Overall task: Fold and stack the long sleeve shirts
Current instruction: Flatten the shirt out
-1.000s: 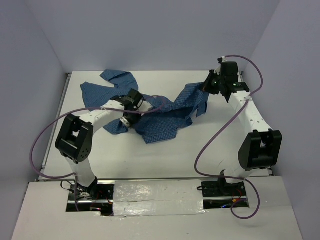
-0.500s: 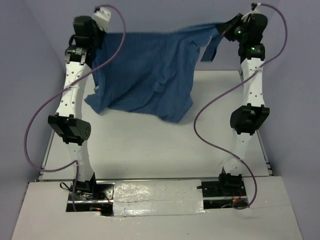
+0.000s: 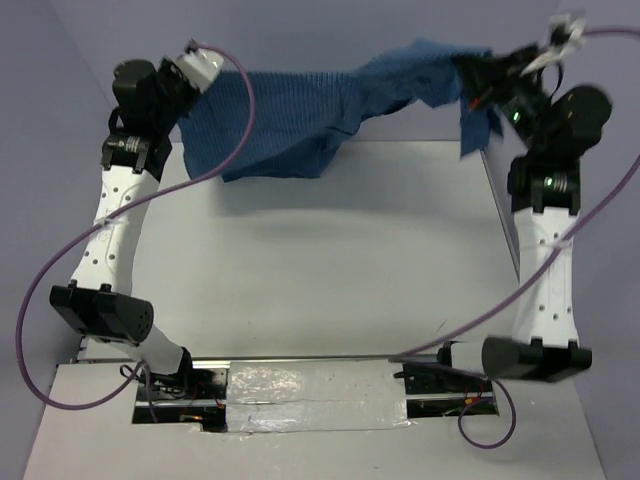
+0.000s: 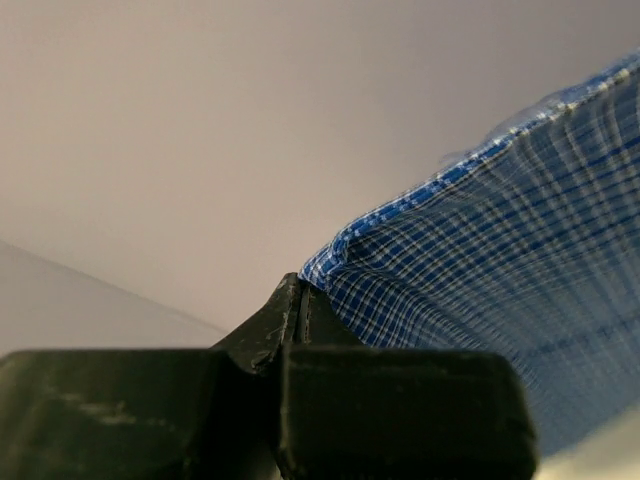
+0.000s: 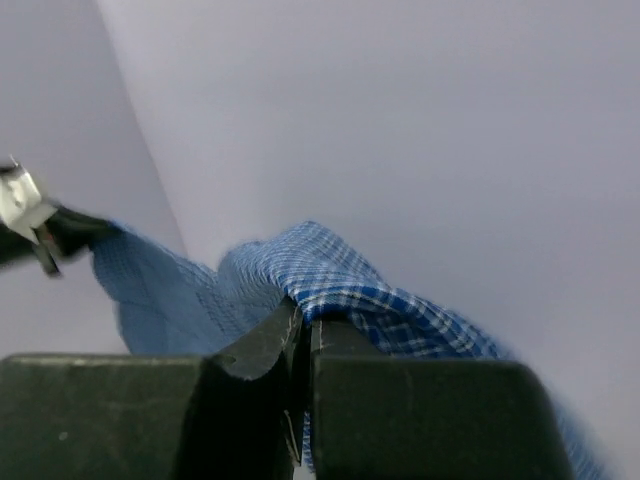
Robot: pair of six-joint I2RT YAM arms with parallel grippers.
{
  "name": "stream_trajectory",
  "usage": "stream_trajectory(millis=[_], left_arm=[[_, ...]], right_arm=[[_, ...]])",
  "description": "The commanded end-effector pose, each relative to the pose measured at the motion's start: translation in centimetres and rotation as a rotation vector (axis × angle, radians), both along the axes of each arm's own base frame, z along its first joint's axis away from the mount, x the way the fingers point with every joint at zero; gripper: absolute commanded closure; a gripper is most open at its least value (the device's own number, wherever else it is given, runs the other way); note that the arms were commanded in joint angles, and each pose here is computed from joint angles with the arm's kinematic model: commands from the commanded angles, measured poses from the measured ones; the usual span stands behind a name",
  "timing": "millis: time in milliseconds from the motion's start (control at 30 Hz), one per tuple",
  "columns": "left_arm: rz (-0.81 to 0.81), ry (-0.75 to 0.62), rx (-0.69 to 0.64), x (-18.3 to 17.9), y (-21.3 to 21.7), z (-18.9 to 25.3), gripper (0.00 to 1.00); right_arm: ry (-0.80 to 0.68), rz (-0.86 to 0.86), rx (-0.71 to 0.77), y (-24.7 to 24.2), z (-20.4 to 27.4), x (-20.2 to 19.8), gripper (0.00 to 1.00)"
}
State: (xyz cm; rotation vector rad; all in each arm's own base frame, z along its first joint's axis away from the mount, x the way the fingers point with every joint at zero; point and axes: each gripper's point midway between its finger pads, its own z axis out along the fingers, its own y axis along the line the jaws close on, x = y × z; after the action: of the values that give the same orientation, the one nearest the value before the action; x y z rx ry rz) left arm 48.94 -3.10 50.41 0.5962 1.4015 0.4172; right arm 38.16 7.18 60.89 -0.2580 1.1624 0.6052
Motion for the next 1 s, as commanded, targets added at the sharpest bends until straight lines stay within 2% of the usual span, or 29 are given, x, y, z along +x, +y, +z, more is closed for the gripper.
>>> stream_trajectory(millis=[0,33,67,100,133,167,200,233,267,300,333,367,400,467,533,567,667,700,767,833,900,967], left_arm=[[-0.169,0.288,0.226,-2.9,-1.5,-10.7,1.00],[-0.188,0.348,0.255,-4.0,-1.5,-13.2,1.00],[-0.191,0.363,0.290,-6.1,-1.1,-14.0,1.00],[-0.211,0.502,0.326,-7.7,-0.8,-20.3,1.00],[-0.212,0.516,0.343,-9.8,-0.4,-21.3,1.00],[-0.233,0.564,0.373,-11.5,-0.3,-23.4,1.00],[-0.290,0.675,0.387,-14.0,-0.5,-28.2,1.00],[-0.350,0.753,0.435,-16.7,-0.5,-30.7,1.00],[-0.403,0.758,0.474,-19.1,-0.8,-31.3,1.00],[-0.473,0.846,0.495,-22.1,-1.0,-34.9,1.00],[-0.525,0.894,0.552,-24.4,-0.7,-36.6,1.00],[-0.533,0.873,0.584,-25.6,-0.5,-36.9,1.00],[-0.539,0.932,0.613,-27.3,0.1,-39.4,1.00],[-0.491,0.902,0.628,-27.2,0.6,-40.1,1.00],[-0.444,0.937,0.617,-27.5,1.3,-41.6,1.00],[-0.421,0.935,0.601,-27.0,1.4,-41.7,1.00],[-0.372,0.981,0.554,-26.7,1.7,-42.4,1.00],[-0.350,0.994,0.526,-26.7,1.8,-42.6,1.00],[-0.328,1.010,0.518,-26.7,2.1,-42.8,1.00],[-0.314,1.002,0.510,-26.7,2.2,-42.6,1.00],[-0.314,1.002,0.510,-27.0,2.2,-42.6,1.00],[-0.308,0.994,0.503,-27.1,2.2,-42.5,1.00]], right_arm=[[0.215,-0.106,-0.106,-1.3,-12.6,0.9,1.00],[0.291,-0.136,-0.103,-1.4,-17.4,-0.7,1.00],[0.334,-0.145,-0.107,-1.3,-20.2,-1.3,1.00],[0.374,-0.146,-0.108,-0.9,-22.7,-2.2,1.00],[0.466,-0.111,-0.112,0.6,-27.9,-3.9,1.00],[0.543,-0.093,-0.113,1.6,-31.0,-4.9,1.00],[0.602,-0.077,-0.107,2.4,-33.4,-5.8,1.00],[0.727,-0.059,-0.075,3.3,-37.8,-7.2,1.00],[0.785,-0.002,-0.082,5.5,-39.7,-9.0,1.00],[0.834,0.023,-0.073,6.6,-41.4,-9.9,1.00],[0.926,0.062,-0.048,7.8,-44.2,-11.5,0.97],[0.966,0.133,-0.074,9.9,-45.4,-13.2,0.84],[0.997,0.157,-0.088,10.7,-46.3,-14.0,0.76],[1.082,0.162,-0.126,11.3,-48.6,-15.4,0.52],[1.117,0.178,-0.170,11.9,-49.4,-16.1,0.31],[1.141,0.173,-0.200,11.7,-49.7,-16.5,0.01],[1.119,0.137,-0.253,11.1,-48.0,-16.0,0.00],[1.064,0.083,-0.240,10.6,-45.8,-14.7,0.00],[1.062,-0.027,-0.223,8.8,-44.7,-13.8,0.00],[1.100,-0.168,-0.126,5.2,-43.6,-11.5,0.00],[1.174,-0.205,-0.034,3.2,-44.0,-10.9,0.00],[1.221,-0.329,0.059,-0.5,-45.2,-9.6,0.05]])
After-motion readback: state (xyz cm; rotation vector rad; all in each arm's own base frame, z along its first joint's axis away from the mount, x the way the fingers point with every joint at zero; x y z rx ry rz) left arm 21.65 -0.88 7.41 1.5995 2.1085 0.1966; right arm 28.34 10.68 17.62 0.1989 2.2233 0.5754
